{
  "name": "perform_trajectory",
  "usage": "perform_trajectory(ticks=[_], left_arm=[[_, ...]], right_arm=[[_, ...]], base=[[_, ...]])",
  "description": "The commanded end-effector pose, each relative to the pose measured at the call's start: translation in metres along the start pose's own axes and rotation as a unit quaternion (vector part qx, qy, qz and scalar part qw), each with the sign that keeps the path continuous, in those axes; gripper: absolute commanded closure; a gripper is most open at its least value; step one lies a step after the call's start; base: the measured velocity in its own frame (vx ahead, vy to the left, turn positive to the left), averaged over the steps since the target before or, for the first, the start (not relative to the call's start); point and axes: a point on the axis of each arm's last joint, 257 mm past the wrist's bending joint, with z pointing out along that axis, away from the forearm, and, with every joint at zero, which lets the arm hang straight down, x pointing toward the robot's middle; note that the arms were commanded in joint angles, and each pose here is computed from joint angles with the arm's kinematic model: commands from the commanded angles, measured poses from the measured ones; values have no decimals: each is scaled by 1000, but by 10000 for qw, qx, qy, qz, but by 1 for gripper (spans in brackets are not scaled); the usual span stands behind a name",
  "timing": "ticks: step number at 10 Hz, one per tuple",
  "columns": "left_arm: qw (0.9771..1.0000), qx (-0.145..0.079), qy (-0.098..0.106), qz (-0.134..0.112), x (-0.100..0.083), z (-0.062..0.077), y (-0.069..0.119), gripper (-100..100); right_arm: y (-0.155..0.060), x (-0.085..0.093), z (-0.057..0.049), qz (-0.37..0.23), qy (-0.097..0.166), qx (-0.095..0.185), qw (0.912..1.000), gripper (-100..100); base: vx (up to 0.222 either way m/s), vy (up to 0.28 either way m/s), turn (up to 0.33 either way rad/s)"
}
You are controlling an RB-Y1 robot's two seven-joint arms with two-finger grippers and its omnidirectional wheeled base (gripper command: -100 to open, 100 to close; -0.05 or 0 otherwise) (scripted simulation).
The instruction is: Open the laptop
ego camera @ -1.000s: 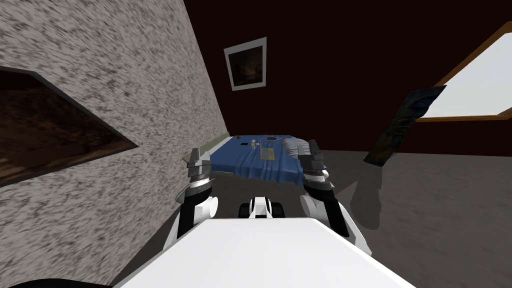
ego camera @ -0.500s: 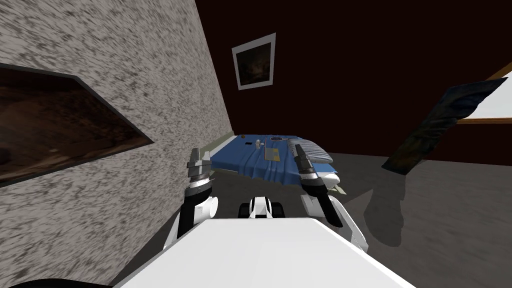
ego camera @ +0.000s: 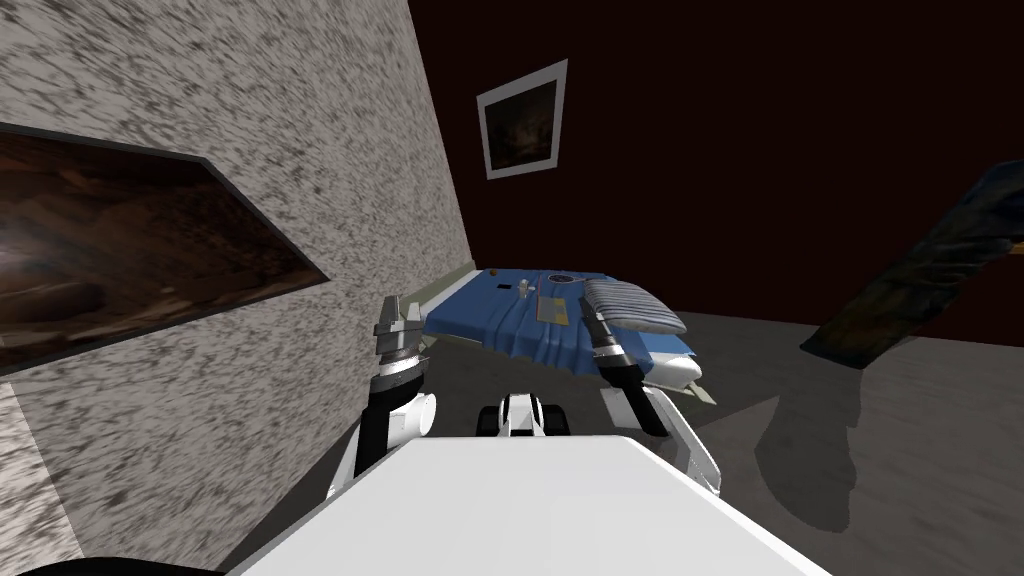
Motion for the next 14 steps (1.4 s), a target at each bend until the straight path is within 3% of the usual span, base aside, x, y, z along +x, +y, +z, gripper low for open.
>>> perform_trajectory(ticks=[1, 2, 3, 5, 6, 7, 8, 9, 10, 11, 12, 13, 14], left_arm=[[10000, 0, 0, 0, 0, 0, 0, 0], [10000, 0, 0, 0, 0, 0, 0, 0], [10000, 0, 0, 0, 0, 0, 0, 0], [10000, 0, 0, 0, 0, 0, 0, 0], [10000, 0, 0, 0, 0, 0, 0, 0], [10000, 0, 0, 1, 0, 0, 0, 0], [10000, 0, 0, 0, 0, 0, 0, 0], [10000, 0, 0, 1, 0, 0, 0, 0], [10000, 0, 0, 0, 0, 0, 0, 0], [10000, 0, 0, 1, 0, 0, 0, 0], [10000, 0, 0, 0, 0, 0, 0, 0], [10000, 0, 0, 1, 0, 0, 0, 0], [10000, 0, 0, 0, 0, 0, 0, 0]], right_arm=[[-31, 7, 0, -454, 186, 403, 9980, -100], [-49, 11, -1, -696, 288, 621, 9952, -100], [-52, 12, -2, -753, 304, 671, 9944, -100], [-94, 17, -7, -1292, 508, 1195, 9831, -100], [-97, 18, -8, -1376, 534, 1227, 9814, -100], [-120, 19, -13, -1669, 643, 1514, 9722, -100], [-120, 20, -13, -1698, 648, 1512, 9717, -100], [-142, 20, -19, -1997, 756, 1792, 9604, -100], [-143, 20, -19, -2026, 761, 1798, 9596, -100], [-165, 18, -26, -2341, 871, 2059, 9462, -100], [-166, 18, -26, -2357, 872, 2084, 9452, -100], [-186, 16, -33, -2664, 982, 2306, 9307, -100], [-189, 15, -34, -2691, 981, 2368, 9284, -100]], base=[[23, 31, 119], [33, 51, 242], [29, 44, 71], [27, 55, 171], [35, 41, 86], [39, 41, 153], [28, 31, 80], [24, 37, 173], [17, 31, 72], [24, 38, 176], [25, 33, 74], [39, 42, 130], [29, 34, 96]])
